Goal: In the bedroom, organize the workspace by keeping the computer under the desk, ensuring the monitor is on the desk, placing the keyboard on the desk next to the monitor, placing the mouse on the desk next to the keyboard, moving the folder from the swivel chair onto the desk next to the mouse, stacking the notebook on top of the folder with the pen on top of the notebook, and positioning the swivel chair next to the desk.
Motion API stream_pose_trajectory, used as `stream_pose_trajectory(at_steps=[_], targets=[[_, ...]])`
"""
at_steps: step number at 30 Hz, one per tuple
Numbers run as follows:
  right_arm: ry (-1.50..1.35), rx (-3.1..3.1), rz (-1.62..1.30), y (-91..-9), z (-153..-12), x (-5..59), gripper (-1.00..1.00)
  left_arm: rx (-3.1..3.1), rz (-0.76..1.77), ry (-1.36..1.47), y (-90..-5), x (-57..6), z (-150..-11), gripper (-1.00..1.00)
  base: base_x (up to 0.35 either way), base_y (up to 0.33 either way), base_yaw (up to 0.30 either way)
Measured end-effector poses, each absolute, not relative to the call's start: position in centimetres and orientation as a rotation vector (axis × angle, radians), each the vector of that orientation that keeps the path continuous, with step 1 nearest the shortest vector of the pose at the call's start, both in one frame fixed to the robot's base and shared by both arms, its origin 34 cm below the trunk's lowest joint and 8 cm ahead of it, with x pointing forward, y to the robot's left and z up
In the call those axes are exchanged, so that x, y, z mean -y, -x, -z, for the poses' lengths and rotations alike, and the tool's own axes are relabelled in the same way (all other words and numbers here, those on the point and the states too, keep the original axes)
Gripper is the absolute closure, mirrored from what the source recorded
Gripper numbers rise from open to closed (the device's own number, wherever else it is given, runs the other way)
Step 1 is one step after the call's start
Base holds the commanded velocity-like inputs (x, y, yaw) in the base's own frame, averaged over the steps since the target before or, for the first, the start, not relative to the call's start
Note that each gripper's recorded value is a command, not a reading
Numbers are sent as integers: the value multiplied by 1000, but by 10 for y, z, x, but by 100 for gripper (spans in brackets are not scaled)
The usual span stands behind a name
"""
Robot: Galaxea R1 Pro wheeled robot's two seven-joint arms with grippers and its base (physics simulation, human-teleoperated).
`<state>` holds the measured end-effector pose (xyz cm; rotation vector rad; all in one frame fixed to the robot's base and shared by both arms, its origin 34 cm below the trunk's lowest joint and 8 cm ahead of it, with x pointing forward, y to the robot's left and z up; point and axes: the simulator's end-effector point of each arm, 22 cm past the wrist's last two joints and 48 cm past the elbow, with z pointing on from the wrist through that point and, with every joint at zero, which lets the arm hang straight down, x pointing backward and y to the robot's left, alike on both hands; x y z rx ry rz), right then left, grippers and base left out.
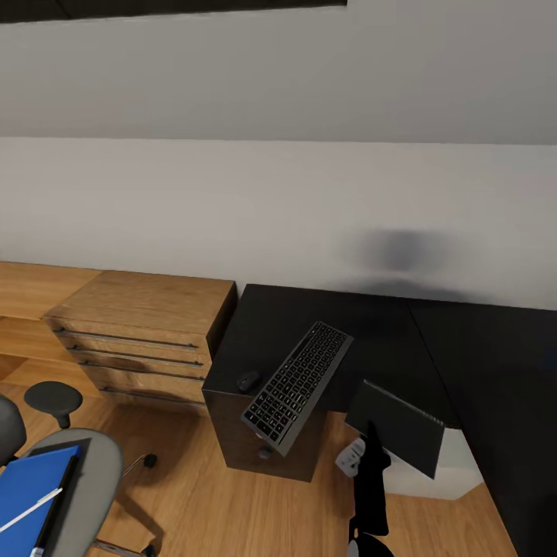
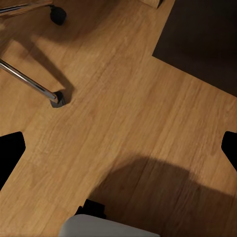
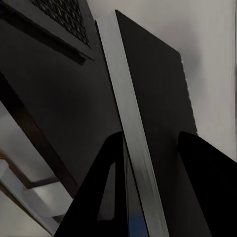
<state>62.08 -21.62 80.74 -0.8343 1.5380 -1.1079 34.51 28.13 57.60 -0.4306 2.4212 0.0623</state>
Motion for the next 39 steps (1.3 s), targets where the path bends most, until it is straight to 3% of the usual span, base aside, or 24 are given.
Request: stream_pose_trajectory(at_steps=[39], targets=[[856, -1461, 1045, -622, -811, 213, 100, -2422, -63, 426, -345, -282, -576, -100, 40, 0, 0]])
